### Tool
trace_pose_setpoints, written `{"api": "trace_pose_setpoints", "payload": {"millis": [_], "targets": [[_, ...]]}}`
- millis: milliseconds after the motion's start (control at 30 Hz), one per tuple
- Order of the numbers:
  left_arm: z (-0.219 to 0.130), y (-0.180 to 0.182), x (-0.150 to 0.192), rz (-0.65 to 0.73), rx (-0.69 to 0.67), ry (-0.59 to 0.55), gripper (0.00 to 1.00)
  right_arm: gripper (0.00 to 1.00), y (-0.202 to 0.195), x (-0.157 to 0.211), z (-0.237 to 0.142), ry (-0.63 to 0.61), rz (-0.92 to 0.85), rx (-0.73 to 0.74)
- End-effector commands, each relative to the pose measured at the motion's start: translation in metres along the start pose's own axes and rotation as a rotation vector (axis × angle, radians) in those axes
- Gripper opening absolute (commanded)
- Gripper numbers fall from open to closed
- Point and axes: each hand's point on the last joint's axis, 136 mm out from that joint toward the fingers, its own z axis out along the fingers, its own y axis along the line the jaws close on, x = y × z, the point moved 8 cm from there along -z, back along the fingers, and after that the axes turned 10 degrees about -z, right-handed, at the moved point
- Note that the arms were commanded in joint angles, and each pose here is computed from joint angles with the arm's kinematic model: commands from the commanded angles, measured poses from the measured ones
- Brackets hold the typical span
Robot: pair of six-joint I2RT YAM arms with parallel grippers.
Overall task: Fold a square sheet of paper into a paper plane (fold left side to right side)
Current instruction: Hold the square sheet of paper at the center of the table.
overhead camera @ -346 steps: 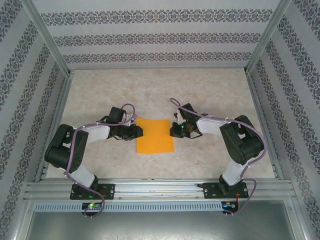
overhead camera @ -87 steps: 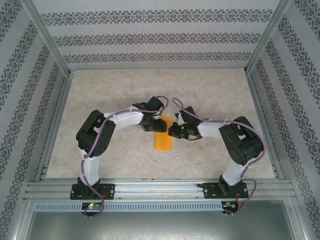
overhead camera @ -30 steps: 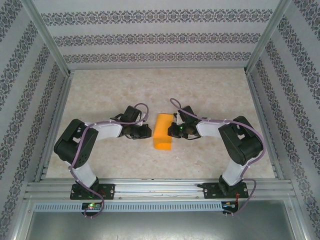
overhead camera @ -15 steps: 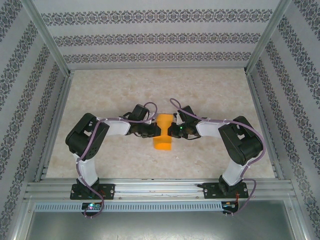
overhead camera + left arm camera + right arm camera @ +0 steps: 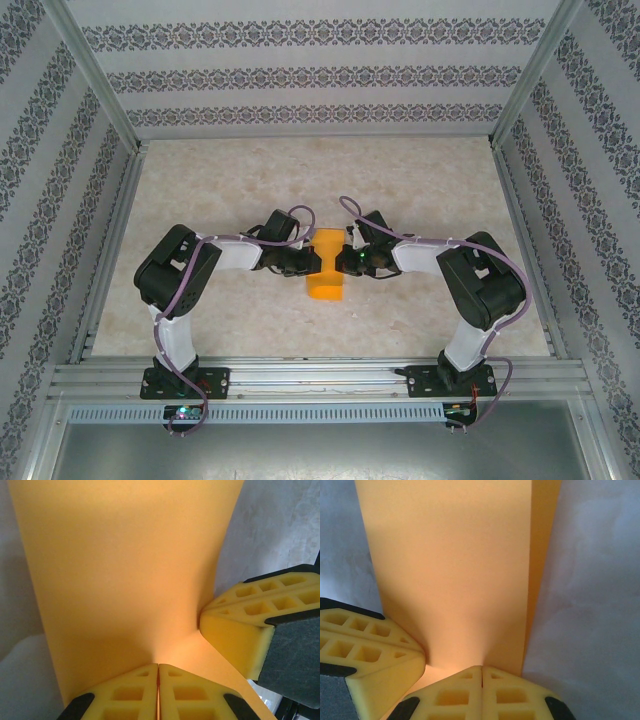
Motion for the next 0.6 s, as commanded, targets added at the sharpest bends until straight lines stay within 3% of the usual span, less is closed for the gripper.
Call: {"api": "trace_pose_setpoints", "payload": {"millis": [0, 267, 567], "targets": [[0.005, 0.022, 0.011, -0.014, -0.108, 0.028, 0.1, 0.0, 0.011, -0.004, -0.007, -0.001, -0.009, -0.029], [0.007, 0.025, 0.012, -0.013, -0.121, 0.03, 0.1, 0.0, 0.025, -0.034, -0.015, -0.108, 0.002, -0.192], [0.009, 0.026, 0.013, -0.014, -0.123, 0.035, 0.1, 0.0, 0.022, -0.054, 0.012, -0.092, 0.011, -0.195]]}}
